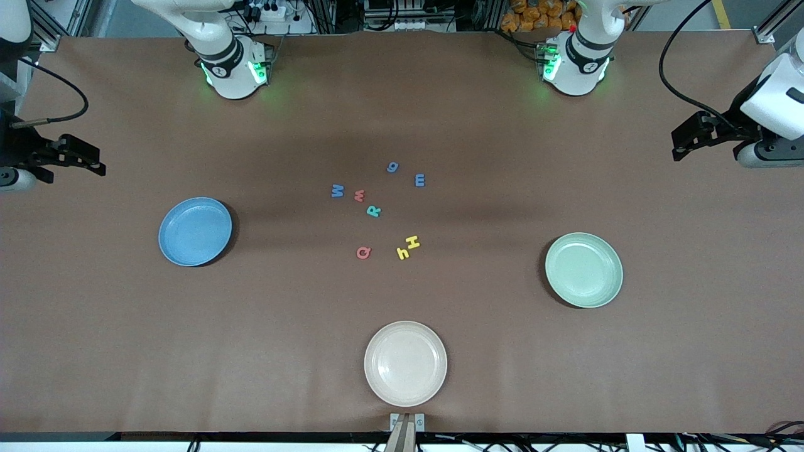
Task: Sort uppercase to blue plate, lowercase to green plate
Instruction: 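Move the right gripper from rest toward the scattered foam letters, then lower the right gripper onto the yellow uppercase H and close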
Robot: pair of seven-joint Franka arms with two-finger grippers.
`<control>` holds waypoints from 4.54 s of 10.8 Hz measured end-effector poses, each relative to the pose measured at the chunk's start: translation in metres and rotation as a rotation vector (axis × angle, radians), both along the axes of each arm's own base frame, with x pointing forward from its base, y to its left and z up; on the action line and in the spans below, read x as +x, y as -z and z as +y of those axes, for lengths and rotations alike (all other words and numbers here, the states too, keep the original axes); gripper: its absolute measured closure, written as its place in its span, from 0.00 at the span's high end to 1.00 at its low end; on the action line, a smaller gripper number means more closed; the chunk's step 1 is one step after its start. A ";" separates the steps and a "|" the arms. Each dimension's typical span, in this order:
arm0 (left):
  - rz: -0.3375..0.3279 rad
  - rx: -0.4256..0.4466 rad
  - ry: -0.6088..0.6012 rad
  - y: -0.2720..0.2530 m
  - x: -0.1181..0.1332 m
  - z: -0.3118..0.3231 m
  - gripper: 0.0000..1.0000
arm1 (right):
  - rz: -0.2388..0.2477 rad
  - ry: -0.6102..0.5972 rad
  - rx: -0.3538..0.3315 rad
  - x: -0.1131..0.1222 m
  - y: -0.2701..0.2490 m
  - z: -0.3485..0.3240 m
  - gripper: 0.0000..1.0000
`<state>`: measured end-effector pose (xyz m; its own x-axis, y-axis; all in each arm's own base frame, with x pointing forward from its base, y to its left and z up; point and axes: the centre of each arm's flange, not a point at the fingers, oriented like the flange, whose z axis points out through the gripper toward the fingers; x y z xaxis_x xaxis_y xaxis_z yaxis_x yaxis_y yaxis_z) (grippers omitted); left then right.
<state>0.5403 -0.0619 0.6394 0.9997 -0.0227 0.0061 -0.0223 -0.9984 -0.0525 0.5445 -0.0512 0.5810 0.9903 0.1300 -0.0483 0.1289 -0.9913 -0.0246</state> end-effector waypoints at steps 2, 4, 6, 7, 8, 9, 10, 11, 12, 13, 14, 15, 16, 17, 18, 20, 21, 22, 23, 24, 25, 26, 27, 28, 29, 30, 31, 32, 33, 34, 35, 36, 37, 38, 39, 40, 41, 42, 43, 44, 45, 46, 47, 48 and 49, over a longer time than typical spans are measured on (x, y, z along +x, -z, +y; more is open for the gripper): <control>0.001 -0.029 -0.003 -0.001 0.000 -0.001 1.00 | -0.005 0.007 0.000 -0.001 -0.003 -0.004 1.00; 0.001 -0.039 -0.005 -0.001 0.000 -0.001 1.00 | -0.005 0.009 0.000 -0.002 -0.004 -0.005 1.00; 0.001 -0.039 -0.006 -0.001 0.000 0.000 1.00 | -0.004 0.009 0.000 -0.002 -0.004 -0.005 1.00; 0.001 -0.040 -0.007 -0.001 0.000 0.000 1.00 | -0.004 0.009 0.000 -0.002 -0.004 -0.005 1.00; 0.002 -0.041 -0.006 -0.001 0.000 0.000 1.00 | -0.003 0.012 0.000 -0.002 -0.004 -0.007 1.00; 0.002 -0.052 -0.006 -0.002 0.000 -0.001 1.00 | -0.003 0.017 0.000 -0.003 -0.004 -0.009 1.00; 0.003 -0.065 -0.006 -0.002 0.000 -0.003 1.00 | 0.001 0.022 0.001 -0.004 -0.003 -0.012 1.00; 0.003 -0.069 -0.006 -0.002 0.000 -0.003 1.00 | 0.011 0.024 0.002 -0.005 -0.003 -0.013 1.00; 0.002 -0.069 -0.006 -0.003 0.000 -0.003 1.00 | 0.021 0.024 0.003 -0.006 -0.002 -0.013 1.00; -0.001 -0.070 -0.005 -0.004 -0.001 -0.004 1.00 | 0.028 0.022 0.004 -0.007 -0.001 -0.012 1.00; -0.007 -0.070 -0.004 -0.007 -0.002 -0.004 1.00 | 0.035 0.012 0.005 -0.007 -0.001 -0.006 1.00; -0.014 -0.071 -0.004 -0.011 -0.004 -0.004 1.00 | 0.038 0.016 0.003 -0.006 -0.001 0.005 1.00; -0.017 -0.071 -0.005 -0.012 -0.005 -0.003 1.00 | 0.039 0.032 -0.001 -0.006 -0.001 0.018 1.00; -0.019 -0.071 -0.005 -0.013 -0.005 -0.003 1.00 | 0.040 0.049 -0.006 -0.005 -0.002 0.037 1.00; -0.022 -0.071 -0.005 -0.015 -0.006 -0.003 1.00 | 0.043 0.069 -0.012 -0.006 -0.003 0.056 1.00; -0.029 -0.071 -0.005 -0.019 -0.009 -0.003 1.00 | 0.050 0.115 -0.008 -0.009 -0.004 0.087 1.00; -0.029 -0.071 -0.006 -0.019 -0.009 -0.002 1.00 | 0.052 0.138 -0.004 -0.011 -0.004 0.101 1.00; -0.029 -0.071 -0.006 -0.019 -0.009 -0.003 1.00 | 0.055 0.161 -0.007 -0.012 -0.003 0.117 1.00; -0.028 -0.071 -0.005 -0.019 -0.009 -0.003 1.00 | 0.056 0.179 -0.011 -0.015 -0.001 0.135 1.00; -0.026 -0.071 -0.005 -0.019 -0.009 -0.003 1.00 | 0.052 0.192 -0.006 -0.016 0.000 0.152 1.00; -0.021 -0.070 -0.005 -0.018 -0.010 -0.003 1.00 | 0.043 0.213 0.006 -0.018 0.005 0.171 1.00; -0.018 -0.070 -0.005 -0.017 -0.010 -0.003 1.00 | 0.030 0.237 0.013 -0.020 0.010 0.190 1.00; -0.015 -0.069 -0.005 -0.016 -0.010 -0.003 1.00 | 0.015 0.265 0.016 -0.024 0.019 0.217 1.00; -0.013 -0.069 -0.005 -0.015 -0.010 -0.004 1.00 | 0.007 0.286 0.017 -0.029 0.024 0.235 1.00; -0.010 -0.069 -0.005 -0.013 -0.010 -0.004 1.00 | -0.006 0.308 0.021 -0.033 0.031 0.252 1.00; -0.006 -0.069 -0.005 -0.011 -0.009 -0.006 1.00 | -0.019 0.333 0.028 -0.037 0.038 0.269 1.00; 0.001 -0.068 -0.002 -0.008 -0.010 -0.011 1.00 | -0.027 0.362 0.036 -0.041 0.047 0.286 1.00; 0.009 -0.066 0.002 -0.004 -0.010 -0.020 1.00 | -0.030 0.389 0.044 -0.044 0.056 0.302 1.00; 0.016 -0.065 0.006 -0.001 -0.011 -0.031 1.00 | -0.028 0.418 0.055 -0.045 0.065 0.318 1.00; 0.023 -0.063 0.012 0.002 -0.012 -0.039 1.00 | -0.025 0.451 0.071 -0.046 0.074 0.334 1.00; 0.030 -0.062 0.016 0.005 -0.012 -0.045 1.00 | -0.021 0.486 0.092 -0.047 0.087 0.353 1.00; 0.036 -0.061 0.019 0.007 -0.013 -0.047 1.00 | -0.010 0.514 0.109 -0.047 0.102 0.370 1.00; 0.042 -0.059 0.023 0.009 -0.013 -0.049 1.00 | 0.007 0.536 0.121 -0.047 0.119 0.385 1.00; 0.048 -0.058 0.025 0.010 -0.014 -0.051 1.00 | 0.020 0.560 0.136 -0.047 0.137 0.400 1.00; 0.054 -0.057 0.024 0.011 -0.014 -0.051 1.00 | 0.028 0.583 0.146 -0.047 0.158 0.415 1.00; 0.061 -0.056 0.024 0.012 -0.015 -0.051 1.00 | 0.032 0.604 0.139 -0.048 0.180 0.430 1.00; 0.069 -0.054 0.023 0.013 -0.016 -0.051 1.00 | 0.039 0.629 0.124 -0.050 0.200 0.444 1.00; 0.076 -0.053 0.023 0.014 -0.017 -0.051 1.00 | 0.051 0.662 0.111 -0.050 0.217 0.457 1.00; 0.079 -0.052 0.023 0.014 -0.017 -0.051 1.00 | 0.064 0.696 0.100 -0.045 0.231 0.467 1.00; 0.081 -0.052 0.023 0.014 -0.018 -0.051 1.00 | 0.075 0.732 0.093 -0.037 0.243 0.473 1.00; 0.083 -0.051 0.024 0.014 -0.018 -0.051 1.00 | 0.083 0.768 0.085 -0.029 0.255 0.478 1.00; 0.086 -0.050 0.024 0.015 -0.018 -0.051 1.00 | 0.091 0.799 0.078 -0.023 0.267 0.485 1.00; 0.089 -0.050 0.025 0.015 -0.019 -0.052 1.00 | 0.092 0.826 0.073 -0.017 0.279 0.495 1.00; 0.090 -0.049 0.026 0.015 -0.019 -0.052 1.00 | 0.086 0.846 0.065 -0.012 0.289 0.502 1.00; 0.094 -0.048 0.027 0.015 -0.020 -0.053 1.00 | 0.083 0.868 0.057 -0.007 0.299 0.506 1.00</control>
<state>0.5204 -0.1148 0.6243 0.9949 -0.0518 -0.0860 -0.0521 -0.9986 -0.0006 0.5374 0.4546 0.2819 0.7342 -0.6642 -0.1409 -0.6755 -0.7354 -0.0531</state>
